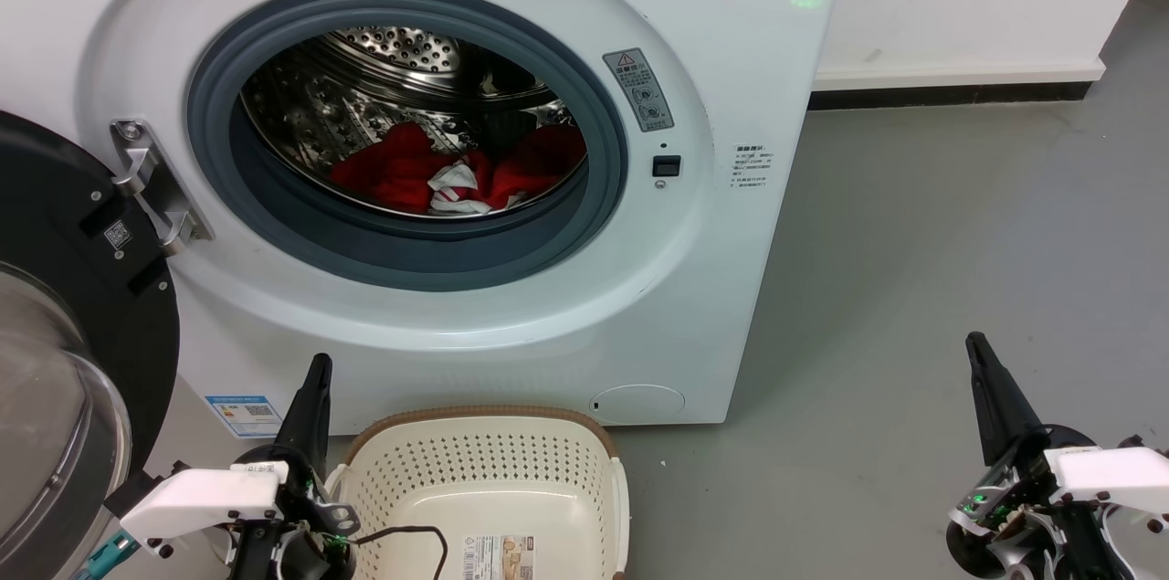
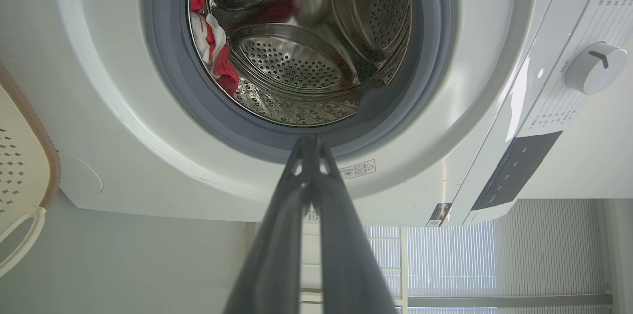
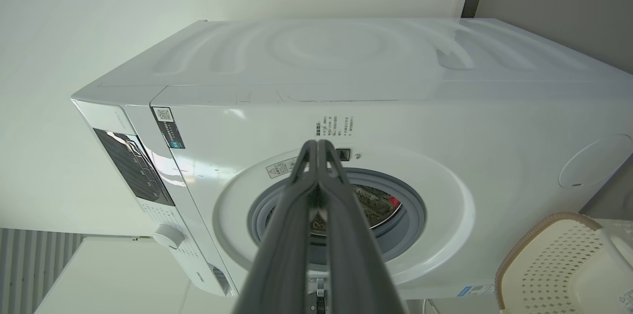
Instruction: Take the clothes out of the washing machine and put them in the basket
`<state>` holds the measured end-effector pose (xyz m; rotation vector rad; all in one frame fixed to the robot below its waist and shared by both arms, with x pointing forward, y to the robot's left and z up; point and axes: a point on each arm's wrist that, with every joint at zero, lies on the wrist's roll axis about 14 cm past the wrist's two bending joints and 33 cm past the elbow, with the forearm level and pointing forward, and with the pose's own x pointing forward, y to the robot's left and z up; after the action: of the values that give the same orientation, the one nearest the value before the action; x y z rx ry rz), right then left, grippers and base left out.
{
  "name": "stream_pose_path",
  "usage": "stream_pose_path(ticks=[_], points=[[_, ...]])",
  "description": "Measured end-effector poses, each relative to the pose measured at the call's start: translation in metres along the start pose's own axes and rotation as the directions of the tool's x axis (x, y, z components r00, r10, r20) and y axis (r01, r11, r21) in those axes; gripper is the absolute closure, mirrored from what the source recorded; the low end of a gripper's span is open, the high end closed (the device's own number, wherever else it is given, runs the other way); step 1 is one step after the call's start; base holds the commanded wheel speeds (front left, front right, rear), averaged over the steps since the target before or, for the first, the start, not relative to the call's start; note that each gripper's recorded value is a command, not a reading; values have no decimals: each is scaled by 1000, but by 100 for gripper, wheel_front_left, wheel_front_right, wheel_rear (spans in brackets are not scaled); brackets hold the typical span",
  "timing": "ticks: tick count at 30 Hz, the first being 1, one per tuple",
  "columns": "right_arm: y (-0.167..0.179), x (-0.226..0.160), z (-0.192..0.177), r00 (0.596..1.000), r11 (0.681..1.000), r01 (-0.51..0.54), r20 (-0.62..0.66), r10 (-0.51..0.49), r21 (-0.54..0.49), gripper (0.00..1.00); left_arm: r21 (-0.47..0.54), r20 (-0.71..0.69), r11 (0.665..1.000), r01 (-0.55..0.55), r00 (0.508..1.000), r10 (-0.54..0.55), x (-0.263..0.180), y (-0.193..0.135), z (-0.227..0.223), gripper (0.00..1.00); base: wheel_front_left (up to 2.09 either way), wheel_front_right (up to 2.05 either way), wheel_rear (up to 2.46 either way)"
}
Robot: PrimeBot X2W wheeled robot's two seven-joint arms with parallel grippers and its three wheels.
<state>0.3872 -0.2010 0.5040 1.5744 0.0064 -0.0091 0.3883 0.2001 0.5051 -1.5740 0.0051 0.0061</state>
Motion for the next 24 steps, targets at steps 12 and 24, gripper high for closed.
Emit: stream_pose_path(ticks=[12, 24], points=[[0, 0, 0, 1000, 1000, 0, 0, 0, 0, 100, 0, 0, 1000, 0, 1000, 0, 0, 0, 0, 100, 0, 0, 0], [0, 0, 0, 1000, 1000, 0, 0, 0, 0, 100, -1, 0, 1000, 0, 1000, 0, 0, 0, 0, 100, 0, 0, 0]])
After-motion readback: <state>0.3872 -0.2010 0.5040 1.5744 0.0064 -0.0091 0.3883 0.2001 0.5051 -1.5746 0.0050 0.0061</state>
